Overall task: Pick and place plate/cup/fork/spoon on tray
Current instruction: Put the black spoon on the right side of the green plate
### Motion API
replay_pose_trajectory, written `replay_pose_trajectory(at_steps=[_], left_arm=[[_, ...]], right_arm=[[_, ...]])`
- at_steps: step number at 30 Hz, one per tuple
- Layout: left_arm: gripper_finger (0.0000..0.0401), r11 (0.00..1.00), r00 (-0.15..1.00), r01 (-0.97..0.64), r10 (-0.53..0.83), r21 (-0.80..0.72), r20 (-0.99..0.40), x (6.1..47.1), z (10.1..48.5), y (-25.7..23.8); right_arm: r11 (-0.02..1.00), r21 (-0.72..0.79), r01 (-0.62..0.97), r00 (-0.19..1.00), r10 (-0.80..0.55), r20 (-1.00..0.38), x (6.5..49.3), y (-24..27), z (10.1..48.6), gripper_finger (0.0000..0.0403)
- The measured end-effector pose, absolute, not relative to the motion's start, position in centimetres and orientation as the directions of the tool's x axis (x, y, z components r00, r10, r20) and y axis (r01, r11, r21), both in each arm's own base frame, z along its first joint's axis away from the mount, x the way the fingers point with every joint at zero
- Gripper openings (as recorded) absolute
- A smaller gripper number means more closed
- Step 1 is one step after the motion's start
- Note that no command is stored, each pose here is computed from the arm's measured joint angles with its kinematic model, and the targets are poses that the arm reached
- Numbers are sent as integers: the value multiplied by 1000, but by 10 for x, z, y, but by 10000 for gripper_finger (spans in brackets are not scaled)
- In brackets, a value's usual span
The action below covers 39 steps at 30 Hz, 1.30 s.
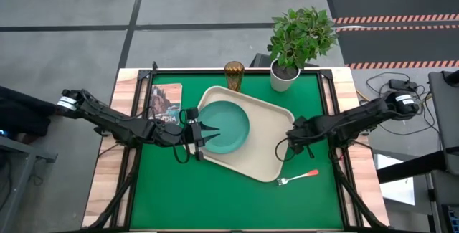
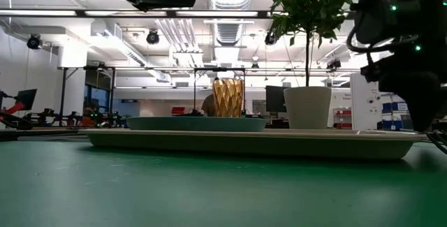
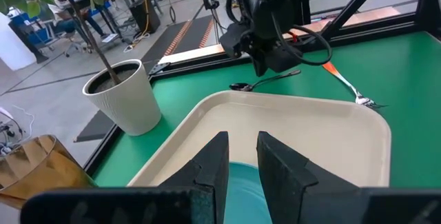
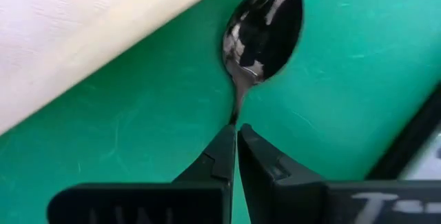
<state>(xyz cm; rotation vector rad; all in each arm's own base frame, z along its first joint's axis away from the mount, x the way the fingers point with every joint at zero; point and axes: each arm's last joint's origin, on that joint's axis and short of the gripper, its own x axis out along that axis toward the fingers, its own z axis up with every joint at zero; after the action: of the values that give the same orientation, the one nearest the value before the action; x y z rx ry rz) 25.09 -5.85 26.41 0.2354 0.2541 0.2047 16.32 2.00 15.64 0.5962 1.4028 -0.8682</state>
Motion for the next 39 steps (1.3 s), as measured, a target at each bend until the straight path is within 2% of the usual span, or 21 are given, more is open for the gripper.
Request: replay_pose_trajectory(at_steps=[6, 11, 22, 26, 30, 37, 39], left_arm=[[59, 945, 948, -161, 228, 283, -223, 251, 264, -59], [59, 944, 948, -160, 229, 287, -223, 251, 264, -58], [59, 931, 947, -146, 229, 336, -223, 251, 264, -58], [59, 921, 945, -148, 239, 360, -222, 251, 264, -58], [59, 916, 941, -165, 257, 367, -218, 251, 265, -57], [59, 909, 943, -163, 258, 384, -209, 249, 267, -57], [59, 909, 944, -163, 258, 385, -208, 249, 267, -57]], right_arm=[[558, -64, 827, 50, -187, -981, 156, 18, 148, 8], [536, -43, 843, 77, -200, -977, 154, 17, 152, 19], [497, -87, 863, 17, -200, -980, 148, 16, 141, 124], [494, -100, 864, 3, -203, -979, 146, 16, 135, 142], [494, -95, 864, 8, -201, -979, 147, 16, 135, 122], [485, -82, 871, 19, -199, -980, 148, 16, 134, 22], [485, -78, 871, 19, -192, -981, 148, 17, 134, 14]])
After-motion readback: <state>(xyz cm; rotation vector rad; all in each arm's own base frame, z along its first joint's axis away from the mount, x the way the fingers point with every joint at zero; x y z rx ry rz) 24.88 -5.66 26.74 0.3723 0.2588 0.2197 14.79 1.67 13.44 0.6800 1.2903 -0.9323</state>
